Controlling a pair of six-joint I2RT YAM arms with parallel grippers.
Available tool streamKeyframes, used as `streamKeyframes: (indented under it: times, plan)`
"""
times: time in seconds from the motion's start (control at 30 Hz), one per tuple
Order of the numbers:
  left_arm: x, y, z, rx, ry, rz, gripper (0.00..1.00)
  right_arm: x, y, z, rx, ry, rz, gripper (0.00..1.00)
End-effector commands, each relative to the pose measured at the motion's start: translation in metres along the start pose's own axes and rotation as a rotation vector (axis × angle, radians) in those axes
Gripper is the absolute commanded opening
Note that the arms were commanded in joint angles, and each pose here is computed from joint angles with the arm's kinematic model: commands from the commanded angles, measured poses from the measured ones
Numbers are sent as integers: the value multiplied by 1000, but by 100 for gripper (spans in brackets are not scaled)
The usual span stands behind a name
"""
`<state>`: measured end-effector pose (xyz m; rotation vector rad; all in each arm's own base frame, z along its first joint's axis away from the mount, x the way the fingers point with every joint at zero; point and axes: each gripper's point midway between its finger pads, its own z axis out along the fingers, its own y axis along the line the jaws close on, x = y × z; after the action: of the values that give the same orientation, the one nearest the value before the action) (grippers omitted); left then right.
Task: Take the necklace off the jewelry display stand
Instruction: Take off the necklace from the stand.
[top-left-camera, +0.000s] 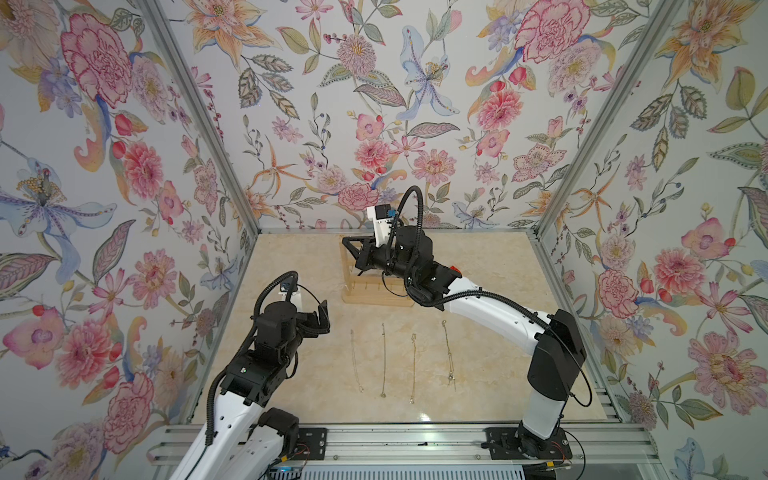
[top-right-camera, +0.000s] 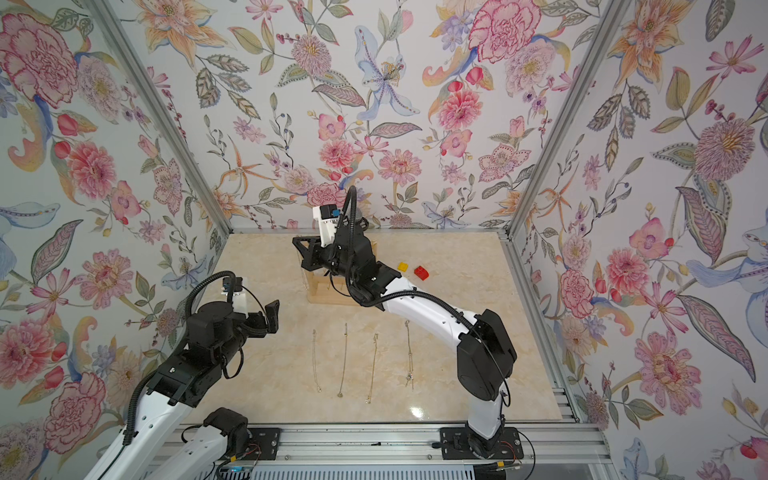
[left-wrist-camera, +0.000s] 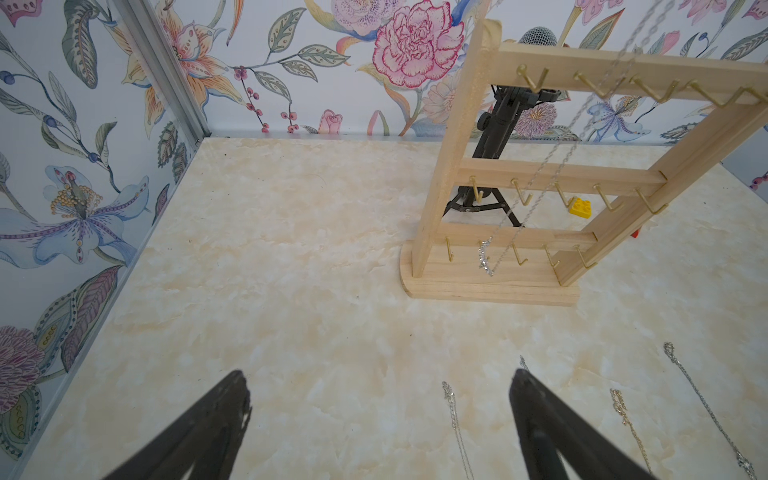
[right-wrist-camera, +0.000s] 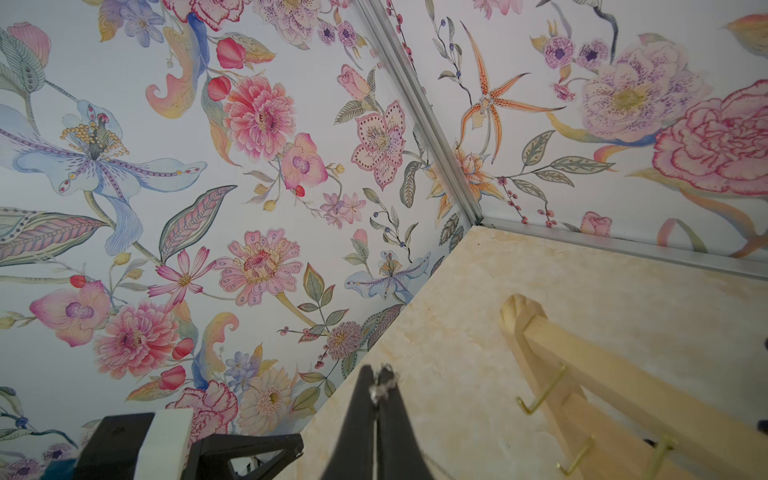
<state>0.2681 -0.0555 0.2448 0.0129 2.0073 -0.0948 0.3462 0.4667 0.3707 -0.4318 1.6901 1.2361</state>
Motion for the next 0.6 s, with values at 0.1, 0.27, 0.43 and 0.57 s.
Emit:
streamKeyframes:
  times: [0.1, 0.27, 0.43, 0.57]
  plan:
    - [-4, 10, -4, -38, -40, -3, 99, -10, 23, -24, -24, -20, -50, 0]
    - [-8, 12, -8, -44, -64, -9, 99, -10, 28, -39, -22, -19, -63, 0]
    - [-8, 14, -9, -52, -70, -9, 99, -9, 34, -55, -30, -9, -79, 0]
    - [-9, 14, -9, -55, -74, -8, 99, -5, 39, -70, -42, 11, -93, 0]
